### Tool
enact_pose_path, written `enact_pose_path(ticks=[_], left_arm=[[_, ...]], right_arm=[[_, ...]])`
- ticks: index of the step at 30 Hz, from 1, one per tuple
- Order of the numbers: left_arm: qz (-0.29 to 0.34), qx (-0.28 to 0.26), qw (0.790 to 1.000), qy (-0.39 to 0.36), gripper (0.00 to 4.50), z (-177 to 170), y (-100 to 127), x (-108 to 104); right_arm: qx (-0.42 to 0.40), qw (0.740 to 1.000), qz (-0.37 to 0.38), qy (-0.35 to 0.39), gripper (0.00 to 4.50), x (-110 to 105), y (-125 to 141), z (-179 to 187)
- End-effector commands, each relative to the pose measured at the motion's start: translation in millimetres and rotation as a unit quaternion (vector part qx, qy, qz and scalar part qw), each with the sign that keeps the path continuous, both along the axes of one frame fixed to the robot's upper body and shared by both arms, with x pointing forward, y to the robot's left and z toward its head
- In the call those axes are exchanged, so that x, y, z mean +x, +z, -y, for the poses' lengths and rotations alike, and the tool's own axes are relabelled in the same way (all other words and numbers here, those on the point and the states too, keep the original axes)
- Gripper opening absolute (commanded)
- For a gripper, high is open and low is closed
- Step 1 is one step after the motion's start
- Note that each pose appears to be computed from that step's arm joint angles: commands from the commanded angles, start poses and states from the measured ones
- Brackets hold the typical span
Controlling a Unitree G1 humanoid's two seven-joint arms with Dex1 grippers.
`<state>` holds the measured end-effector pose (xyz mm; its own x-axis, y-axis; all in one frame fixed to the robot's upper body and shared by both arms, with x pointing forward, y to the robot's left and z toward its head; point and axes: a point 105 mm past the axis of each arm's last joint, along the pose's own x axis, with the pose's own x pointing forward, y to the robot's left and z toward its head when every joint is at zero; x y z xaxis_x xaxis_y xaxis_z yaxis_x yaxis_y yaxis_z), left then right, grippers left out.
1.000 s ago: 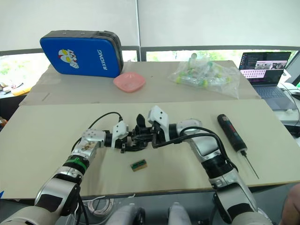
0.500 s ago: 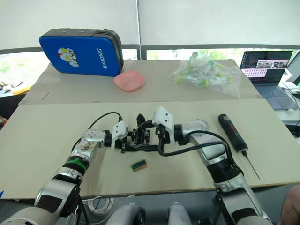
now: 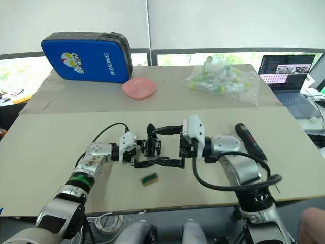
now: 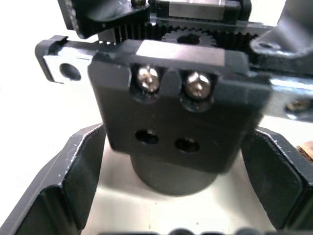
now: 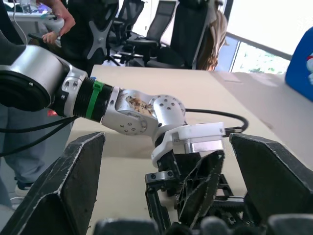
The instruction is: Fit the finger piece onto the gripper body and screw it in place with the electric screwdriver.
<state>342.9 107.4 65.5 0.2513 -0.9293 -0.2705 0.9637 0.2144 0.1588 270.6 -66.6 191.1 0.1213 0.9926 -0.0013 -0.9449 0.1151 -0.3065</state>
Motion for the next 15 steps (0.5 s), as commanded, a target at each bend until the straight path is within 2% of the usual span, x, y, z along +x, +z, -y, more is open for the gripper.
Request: enact_pose_path(ticks=[1, 4, 7, 10, 12, 15], left_arm=[[-0.027, 0.018, 0.999, 0.029, 4.45, -43.9, -8.1, -12.1], [-0.014, 0.007, 0.999, 0.052, 4.45, -67.9, 9.5, -16.7], [-0.008, -0.041, 0.997, 0.064, 4.45, -82.0, 51.6, -27.6], [-0.002, -0.071, 0.996, 0.059, 4.45, -79.1, 79.3, -36.1], [0.036, -0.081, 0.994, 0.065, 4.45, -78.7, 103.0, -33.6], [0.048, -0.106, 0.992, 0.051, 4.45, -74.4, 131.1, -36.5]], right_arm=[[0.026, 0.998, 0.041, -0.038, 4.5, -8.5, 23.6, 26.0], [0.035, 0.993, 0.027, -0.11, 4.5, -12.9, 26.5, 61.0], [0.015, 0.973, 0.025, -0.229, 4.5, -30.8, 18.5, 119.9], [0.0, 0.954, 0.027, -0.3, 4.5, -45.5, 14.2, 150.9], [-0.006, 0.924, 0.019, -0.382, 4.5, -58.2, 5.1, 187.9], [-0.002, 0.876, 0.015, -0.483, 4.5, -81.8, -4.4, 232.7]])
